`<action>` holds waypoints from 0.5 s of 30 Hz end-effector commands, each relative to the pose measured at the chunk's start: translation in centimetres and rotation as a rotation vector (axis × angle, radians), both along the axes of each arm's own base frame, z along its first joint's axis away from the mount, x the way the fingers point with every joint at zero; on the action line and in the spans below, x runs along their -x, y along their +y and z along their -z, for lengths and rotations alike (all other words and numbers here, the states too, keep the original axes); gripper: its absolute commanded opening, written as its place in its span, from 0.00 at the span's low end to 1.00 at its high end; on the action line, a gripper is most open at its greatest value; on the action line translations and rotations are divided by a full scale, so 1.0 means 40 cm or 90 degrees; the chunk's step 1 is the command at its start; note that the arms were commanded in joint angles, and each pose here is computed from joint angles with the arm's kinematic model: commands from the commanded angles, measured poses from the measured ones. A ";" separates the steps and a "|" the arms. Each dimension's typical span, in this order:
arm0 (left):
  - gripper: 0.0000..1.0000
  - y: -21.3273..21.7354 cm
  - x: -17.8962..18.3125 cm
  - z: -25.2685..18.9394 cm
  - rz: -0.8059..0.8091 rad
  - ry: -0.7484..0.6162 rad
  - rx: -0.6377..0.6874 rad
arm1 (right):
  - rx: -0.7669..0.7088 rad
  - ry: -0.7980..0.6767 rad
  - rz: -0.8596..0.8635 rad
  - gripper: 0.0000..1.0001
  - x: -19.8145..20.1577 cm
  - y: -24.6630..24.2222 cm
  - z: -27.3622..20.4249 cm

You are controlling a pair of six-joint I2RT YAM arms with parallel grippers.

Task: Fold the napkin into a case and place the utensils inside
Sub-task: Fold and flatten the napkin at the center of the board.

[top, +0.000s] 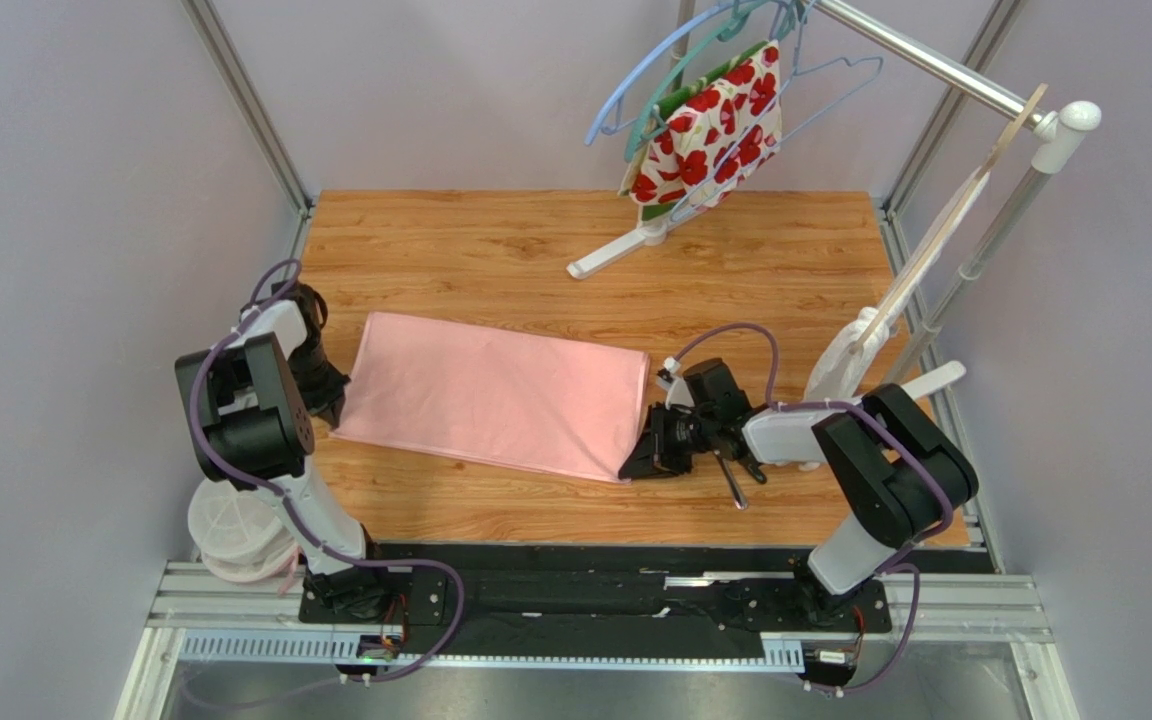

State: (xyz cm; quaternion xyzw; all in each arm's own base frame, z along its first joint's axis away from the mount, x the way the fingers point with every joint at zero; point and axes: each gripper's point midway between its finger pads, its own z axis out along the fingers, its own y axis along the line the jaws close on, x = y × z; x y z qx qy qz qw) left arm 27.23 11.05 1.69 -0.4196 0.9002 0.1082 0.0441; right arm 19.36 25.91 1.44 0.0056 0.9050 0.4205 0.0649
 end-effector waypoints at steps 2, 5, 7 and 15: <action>0.25 -0.003 -0.036 -0.137 0.042 -0.112 -0.051 | 0.122 0.013 0.009 0.19 0.013 -0.081 0.085; 0.29 -0.037 -0.039 -0.267 0.069 -0.204 -0.085 | 0.115 0.009 0.005 0.29 0.007 -0.078 0.076; 0.28 -0.117 -0.049 -0.303 0.115 -0.249 -0.063 | 0.109 0.005 0.003 0.34 0.005 -0.075 0.065; 0.12 -0.629 -0.130 -0.278 0.404 -0.430 0.219 | 0.126 -0.086 -0.009 0.59 -0.038 -0.088 -0.053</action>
